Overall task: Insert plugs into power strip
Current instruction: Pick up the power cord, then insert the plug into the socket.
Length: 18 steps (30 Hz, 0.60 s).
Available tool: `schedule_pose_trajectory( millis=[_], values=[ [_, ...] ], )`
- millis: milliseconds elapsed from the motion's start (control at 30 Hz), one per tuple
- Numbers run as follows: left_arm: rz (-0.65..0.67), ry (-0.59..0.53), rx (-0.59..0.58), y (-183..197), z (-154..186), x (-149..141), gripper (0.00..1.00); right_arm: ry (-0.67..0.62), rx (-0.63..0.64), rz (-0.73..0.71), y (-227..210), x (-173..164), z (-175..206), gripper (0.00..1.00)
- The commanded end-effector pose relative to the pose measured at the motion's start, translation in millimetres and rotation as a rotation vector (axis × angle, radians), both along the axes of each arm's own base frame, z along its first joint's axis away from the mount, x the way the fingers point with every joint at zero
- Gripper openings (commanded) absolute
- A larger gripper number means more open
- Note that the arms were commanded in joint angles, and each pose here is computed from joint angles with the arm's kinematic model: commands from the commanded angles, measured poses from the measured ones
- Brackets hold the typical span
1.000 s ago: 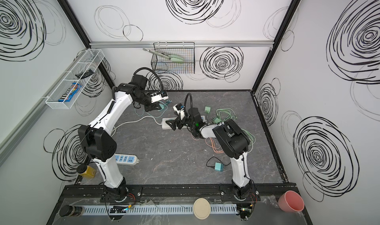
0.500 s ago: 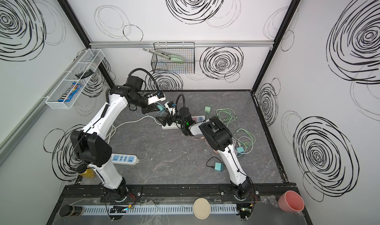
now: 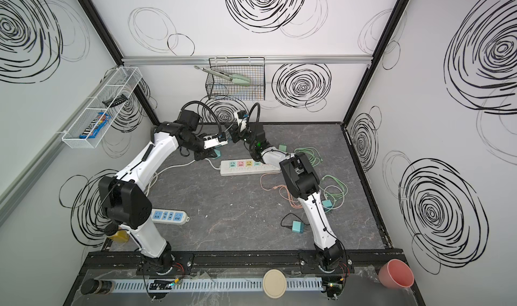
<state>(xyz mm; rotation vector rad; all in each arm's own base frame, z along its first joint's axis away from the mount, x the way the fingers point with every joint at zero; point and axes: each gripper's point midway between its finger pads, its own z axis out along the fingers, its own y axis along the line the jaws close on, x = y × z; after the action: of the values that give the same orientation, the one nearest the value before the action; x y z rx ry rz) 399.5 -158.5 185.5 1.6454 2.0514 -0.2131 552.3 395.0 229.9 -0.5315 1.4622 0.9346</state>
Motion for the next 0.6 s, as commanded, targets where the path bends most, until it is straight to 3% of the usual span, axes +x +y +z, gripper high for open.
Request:
schedule_pose_trajectory(
  millis=[0,167,567],
  values=[
    [-0.001,0.002,0.102,-7.7,-24.7,17.8,0.0,0.077,-0.056,0.012,-18.7,15.5,-28.4,0.17],
    [-0.034,0.047,0.209,-28.1,-59.7,22.4,0.0,0.108,-0.096,0.025,-37.7,25.4,-40.6,0.19],
    [-0.05,0.099,0.317,-44.2,-90.2,32.9,0.0,0.179,-0.133,0.051,-45.8,18.8,-66.6,0.2]
  ],
)
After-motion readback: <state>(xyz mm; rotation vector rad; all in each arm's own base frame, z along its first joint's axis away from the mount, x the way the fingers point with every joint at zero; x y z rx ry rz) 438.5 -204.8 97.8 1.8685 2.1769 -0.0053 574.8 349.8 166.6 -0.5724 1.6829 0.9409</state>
